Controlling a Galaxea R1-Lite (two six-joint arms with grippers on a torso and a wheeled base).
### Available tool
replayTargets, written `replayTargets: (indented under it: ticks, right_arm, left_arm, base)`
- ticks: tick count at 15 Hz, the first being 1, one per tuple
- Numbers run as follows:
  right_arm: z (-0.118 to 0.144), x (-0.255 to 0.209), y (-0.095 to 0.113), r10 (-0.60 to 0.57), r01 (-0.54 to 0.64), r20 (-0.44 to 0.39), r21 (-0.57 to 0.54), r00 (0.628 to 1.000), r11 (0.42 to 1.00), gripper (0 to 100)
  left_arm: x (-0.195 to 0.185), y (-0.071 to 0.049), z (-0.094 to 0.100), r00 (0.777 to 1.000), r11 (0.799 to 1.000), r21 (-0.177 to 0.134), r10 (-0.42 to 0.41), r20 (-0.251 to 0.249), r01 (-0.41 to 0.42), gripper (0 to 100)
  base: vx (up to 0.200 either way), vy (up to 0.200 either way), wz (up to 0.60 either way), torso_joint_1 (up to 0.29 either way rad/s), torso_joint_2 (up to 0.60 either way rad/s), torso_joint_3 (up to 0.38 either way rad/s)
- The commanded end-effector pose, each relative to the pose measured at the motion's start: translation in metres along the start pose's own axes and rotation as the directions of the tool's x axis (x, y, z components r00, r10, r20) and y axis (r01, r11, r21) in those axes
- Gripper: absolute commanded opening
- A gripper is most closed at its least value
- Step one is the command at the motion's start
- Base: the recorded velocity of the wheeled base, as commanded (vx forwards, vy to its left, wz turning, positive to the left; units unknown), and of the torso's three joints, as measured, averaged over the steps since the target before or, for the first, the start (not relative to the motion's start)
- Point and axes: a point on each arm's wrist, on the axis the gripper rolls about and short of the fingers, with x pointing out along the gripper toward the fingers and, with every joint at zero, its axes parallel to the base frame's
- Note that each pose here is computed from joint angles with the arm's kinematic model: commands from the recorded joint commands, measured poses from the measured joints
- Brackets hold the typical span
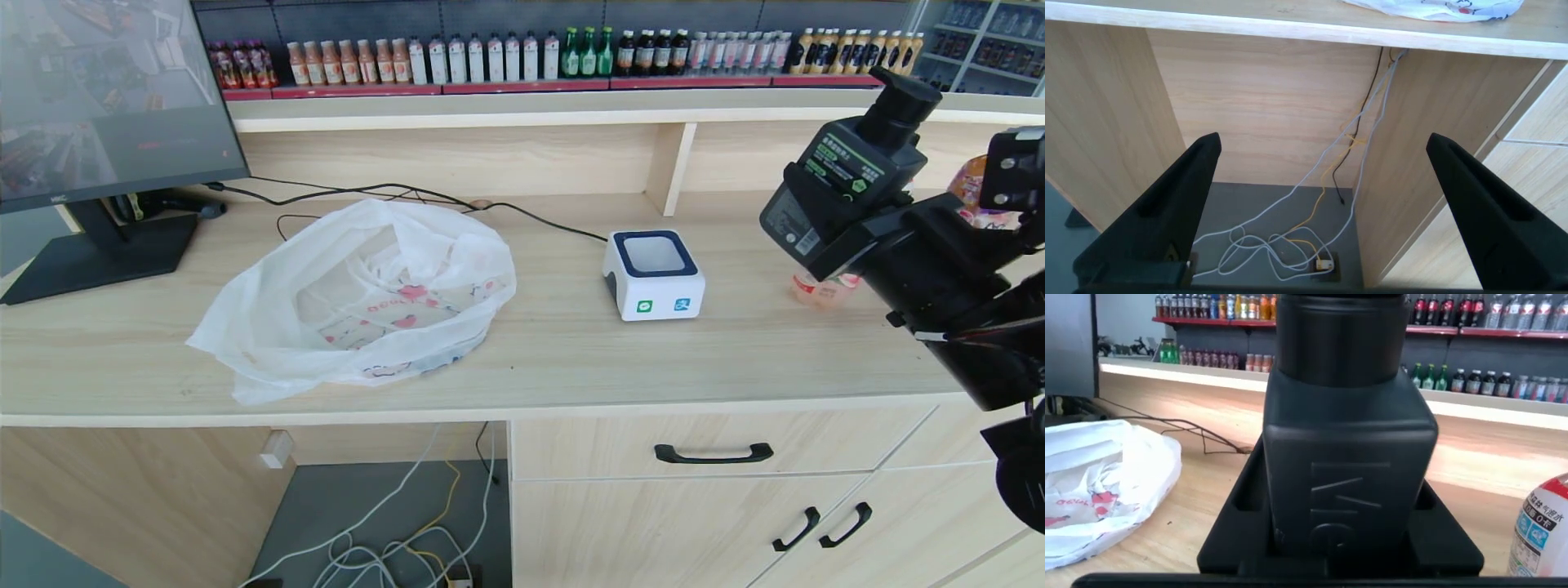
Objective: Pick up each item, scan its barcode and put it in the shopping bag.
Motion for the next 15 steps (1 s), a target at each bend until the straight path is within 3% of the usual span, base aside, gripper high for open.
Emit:
replayTargets:
  ticks: [1,15]
  right_arm:
    - [0.004,-0.002,0.003,-0.009,0.009,0.008,0.015,1.000,1.000,0]
    - [-0.007,-0.008,0.008,-0.017,0.020,-0.046,0.066,0.999,0.998,0]
  left_arm:
    - [0.000,0.000,0.000,1.000,1.000,0.000,0.000,0.000,0.000,100]
    - [0.000,0.000,0.000,1.000,1.000,-0.002,0.000,-0.001,0.000,100]
  base:
    - [0.000,0.000,0.00,0.000,0.00,0.000]
    - [0.000,0.000,0.00,0.000,0.00,0.000]
